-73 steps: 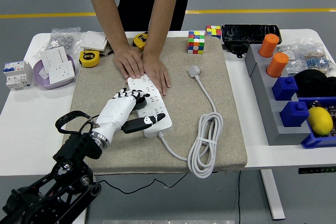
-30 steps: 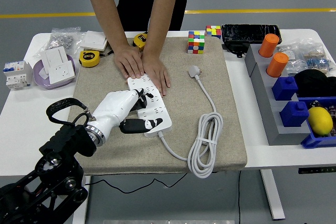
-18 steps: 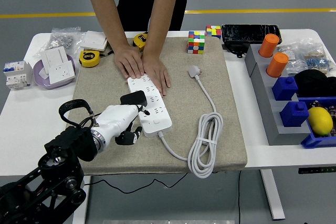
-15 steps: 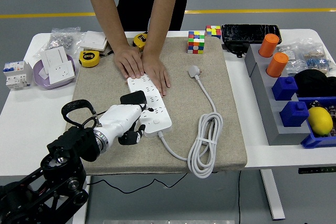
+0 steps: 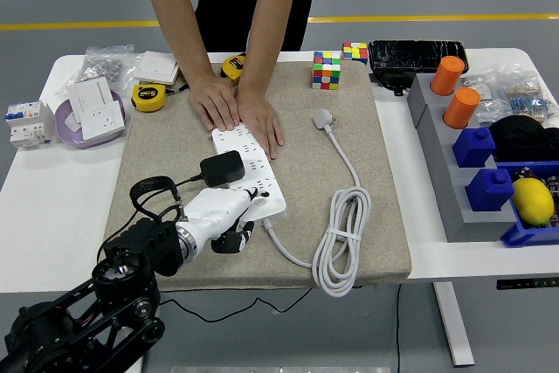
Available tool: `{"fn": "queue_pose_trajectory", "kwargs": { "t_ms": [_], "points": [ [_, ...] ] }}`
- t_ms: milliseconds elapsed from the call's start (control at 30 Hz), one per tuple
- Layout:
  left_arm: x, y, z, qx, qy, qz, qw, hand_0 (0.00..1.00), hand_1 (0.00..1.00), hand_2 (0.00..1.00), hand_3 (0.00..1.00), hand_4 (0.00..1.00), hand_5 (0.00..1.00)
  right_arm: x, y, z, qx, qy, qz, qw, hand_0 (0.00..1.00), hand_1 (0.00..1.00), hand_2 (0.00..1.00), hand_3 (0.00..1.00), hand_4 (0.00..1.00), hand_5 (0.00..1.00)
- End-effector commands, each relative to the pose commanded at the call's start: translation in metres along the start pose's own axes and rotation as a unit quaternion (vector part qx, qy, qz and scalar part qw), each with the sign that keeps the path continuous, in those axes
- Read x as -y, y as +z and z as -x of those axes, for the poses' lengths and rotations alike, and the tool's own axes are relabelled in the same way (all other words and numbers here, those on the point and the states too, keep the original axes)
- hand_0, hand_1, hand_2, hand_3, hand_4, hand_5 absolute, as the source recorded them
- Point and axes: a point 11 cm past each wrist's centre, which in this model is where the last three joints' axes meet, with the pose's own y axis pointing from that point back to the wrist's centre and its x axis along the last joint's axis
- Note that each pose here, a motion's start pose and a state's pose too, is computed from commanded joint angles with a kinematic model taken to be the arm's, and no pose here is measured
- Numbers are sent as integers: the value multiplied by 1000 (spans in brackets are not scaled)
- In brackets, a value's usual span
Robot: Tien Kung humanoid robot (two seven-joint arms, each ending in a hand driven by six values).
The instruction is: Pick up the plug,place it near the board,insert it into the board,press the button
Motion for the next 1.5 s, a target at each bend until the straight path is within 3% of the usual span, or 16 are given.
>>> {"fn": "queue_pose_trajectory", "kwargs": {
  "t_ms": [500, 533, 1500],
  "points": [
    [3, -6, 5, 18, -18, -14, 1000, 138, 58, 164, 907, 453, 2, 0, -2, 0, 2, 0, -2, 1000, 837, 727, 723, 765, 998, 974],
    [3, -7, 5, 20, -21, -15, 999, 141, 57, 164, 757, 440, 2, 0, -2, 0, 2, 0, -2, 1000, 837, 727, 724, 764, 998, 975],
    [2, -13, 8, 49, -51, -37, 997, 147, 56, 163, 660, 433, 2, 0, -2, 0, 6, 0, -2, 1000, 836, 727, 723, 765, 998, 977]
  ]
}}
